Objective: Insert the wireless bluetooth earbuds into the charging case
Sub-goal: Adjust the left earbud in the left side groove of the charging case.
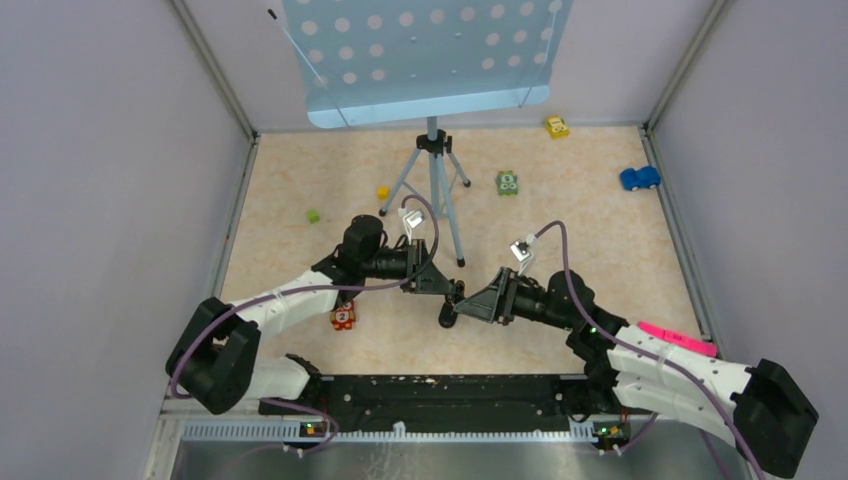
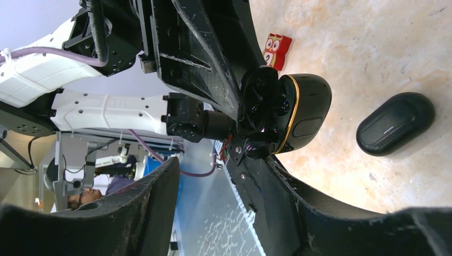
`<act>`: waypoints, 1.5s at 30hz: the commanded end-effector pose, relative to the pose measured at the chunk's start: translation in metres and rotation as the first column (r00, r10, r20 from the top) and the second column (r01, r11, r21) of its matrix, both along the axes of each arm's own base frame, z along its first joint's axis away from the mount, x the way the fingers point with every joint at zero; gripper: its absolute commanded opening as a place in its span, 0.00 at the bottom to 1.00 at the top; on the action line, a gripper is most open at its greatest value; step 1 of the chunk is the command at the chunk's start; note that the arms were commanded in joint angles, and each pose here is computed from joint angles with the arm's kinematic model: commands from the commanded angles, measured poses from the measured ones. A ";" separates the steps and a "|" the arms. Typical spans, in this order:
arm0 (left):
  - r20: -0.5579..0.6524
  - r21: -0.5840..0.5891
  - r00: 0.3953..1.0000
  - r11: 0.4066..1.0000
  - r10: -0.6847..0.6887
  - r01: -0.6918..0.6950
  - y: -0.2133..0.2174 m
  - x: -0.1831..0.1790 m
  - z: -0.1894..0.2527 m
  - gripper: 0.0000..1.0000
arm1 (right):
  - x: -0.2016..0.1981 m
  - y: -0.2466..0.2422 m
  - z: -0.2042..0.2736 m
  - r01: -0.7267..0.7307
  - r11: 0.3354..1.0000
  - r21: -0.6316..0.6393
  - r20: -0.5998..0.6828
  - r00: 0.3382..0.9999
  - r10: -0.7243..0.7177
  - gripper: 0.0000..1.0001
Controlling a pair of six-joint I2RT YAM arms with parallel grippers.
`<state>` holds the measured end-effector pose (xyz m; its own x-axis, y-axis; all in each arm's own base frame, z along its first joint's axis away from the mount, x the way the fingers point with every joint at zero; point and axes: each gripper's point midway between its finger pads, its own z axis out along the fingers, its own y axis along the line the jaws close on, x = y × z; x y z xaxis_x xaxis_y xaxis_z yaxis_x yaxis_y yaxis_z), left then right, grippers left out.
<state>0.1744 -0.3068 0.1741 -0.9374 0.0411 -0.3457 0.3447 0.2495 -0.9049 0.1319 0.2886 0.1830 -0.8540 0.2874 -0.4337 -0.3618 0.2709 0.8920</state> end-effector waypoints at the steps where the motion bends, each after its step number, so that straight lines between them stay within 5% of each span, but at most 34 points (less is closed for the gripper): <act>1: 0.075 -0.048 0.997 0.999 -0.022 0.026 -0.002 -0.002 0.018 0.00 | 0.013 0.004 0.028 0.033 0.999 0.043 0.072 0.997 -0.036 0.54; 20: 0.076 -0.044 0.997 0.999 -0.024 0.027 -0.001 -0.002 0.016 0.00 | 0.028 0.000 0.021 0.110 0.994 0.004 0.031 0.993 -0.111 0.36; 30: 0.078 -0.046 0.997 0.998 -0.027 0.030 -0.002 -0.002 0.016 0.00 | 0.031 0.004 0.017 0.102 0.995 -0.018 0.026 0.995 -0.101 0.34; 35: 0.087 -0.048 0.996 0.998 -0.028 0.032 -0.002 -0.001 0.019 0.00 | 0.031 -0.002 0.015 0.118 0.990 -0.074 0.027 0.993 -0.116 0.41; 39: 0.093 -0.048 0.995 0.998 -0.027 0.032 -0.002 -0.001 0.019 0.00 | 0.029 -0.012 0.022 0.145 0.985 -0.093 0.046 0.989 -0.141 0.61; 45: 0.092 -0.051 0.995 0.998 -0.035 0.039 -0.003 -0.001 0.019 0.00 | 0.033 -0.033 0.023 0.202 0.957 -0.206 0.100 0.978 -0.185 0.64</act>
